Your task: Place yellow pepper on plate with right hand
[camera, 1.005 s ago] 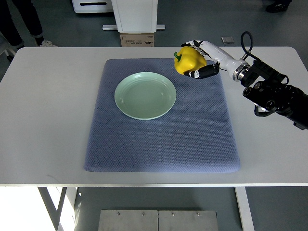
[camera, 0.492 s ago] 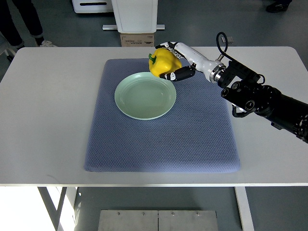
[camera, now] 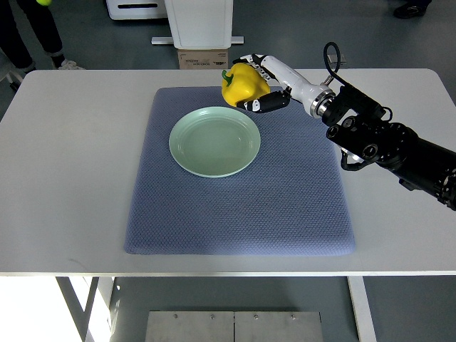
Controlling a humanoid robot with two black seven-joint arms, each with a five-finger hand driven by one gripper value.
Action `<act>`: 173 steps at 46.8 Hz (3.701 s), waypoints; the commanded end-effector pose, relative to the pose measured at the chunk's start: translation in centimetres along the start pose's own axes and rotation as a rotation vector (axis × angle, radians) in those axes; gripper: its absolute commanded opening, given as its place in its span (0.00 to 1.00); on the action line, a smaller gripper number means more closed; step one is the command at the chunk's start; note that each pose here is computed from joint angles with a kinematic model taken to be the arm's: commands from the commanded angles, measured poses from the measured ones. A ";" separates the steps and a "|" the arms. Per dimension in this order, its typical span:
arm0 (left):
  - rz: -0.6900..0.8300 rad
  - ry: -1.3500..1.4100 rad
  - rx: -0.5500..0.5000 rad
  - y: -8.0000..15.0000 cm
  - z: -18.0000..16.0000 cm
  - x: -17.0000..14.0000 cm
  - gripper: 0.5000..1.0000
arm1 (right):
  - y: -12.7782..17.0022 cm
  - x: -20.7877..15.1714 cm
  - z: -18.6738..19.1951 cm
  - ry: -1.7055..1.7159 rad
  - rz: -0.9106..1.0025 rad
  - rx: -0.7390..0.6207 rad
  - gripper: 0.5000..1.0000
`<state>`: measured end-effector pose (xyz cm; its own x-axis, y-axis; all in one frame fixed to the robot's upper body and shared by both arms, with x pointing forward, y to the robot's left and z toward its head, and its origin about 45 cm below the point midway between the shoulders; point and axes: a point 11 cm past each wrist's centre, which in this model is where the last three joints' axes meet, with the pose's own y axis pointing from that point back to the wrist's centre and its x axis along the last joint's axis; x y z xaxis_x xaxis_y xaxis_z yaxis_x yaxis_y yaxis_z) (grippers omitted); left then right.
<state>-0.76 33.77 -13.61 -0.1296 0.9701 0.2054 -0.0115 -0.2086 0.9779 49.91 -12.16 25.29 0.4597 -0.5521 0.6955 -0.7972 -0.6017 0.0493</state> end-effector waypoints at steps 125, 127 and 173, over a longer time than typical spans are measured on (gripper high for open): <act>0.000 0.001 0.001 0.0 -0.1 0.0 1.00 | 5.3 3.0 6.9 -0.246 0.267 -0.081 1.00; 0.001 0.000 0.001 0.0 -0.1 0.0 1.00 | 5.8 3.2 7.5 -0.255 0.280 -0.092 1.00; -0.001 0.000 0.000 0.0 0.0 0.0 1.00 | 10.2 3.0 12.8 -0.701 0.621 -0.185 1.00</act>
<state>-0.76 33.75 -13.61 -0.1290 0.9702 0.2049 -0.0115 -0.2081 0.9780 48.10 -27.20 18.66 0.0303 -0.9968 0.0744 -0.9991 -0.0324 -0.0271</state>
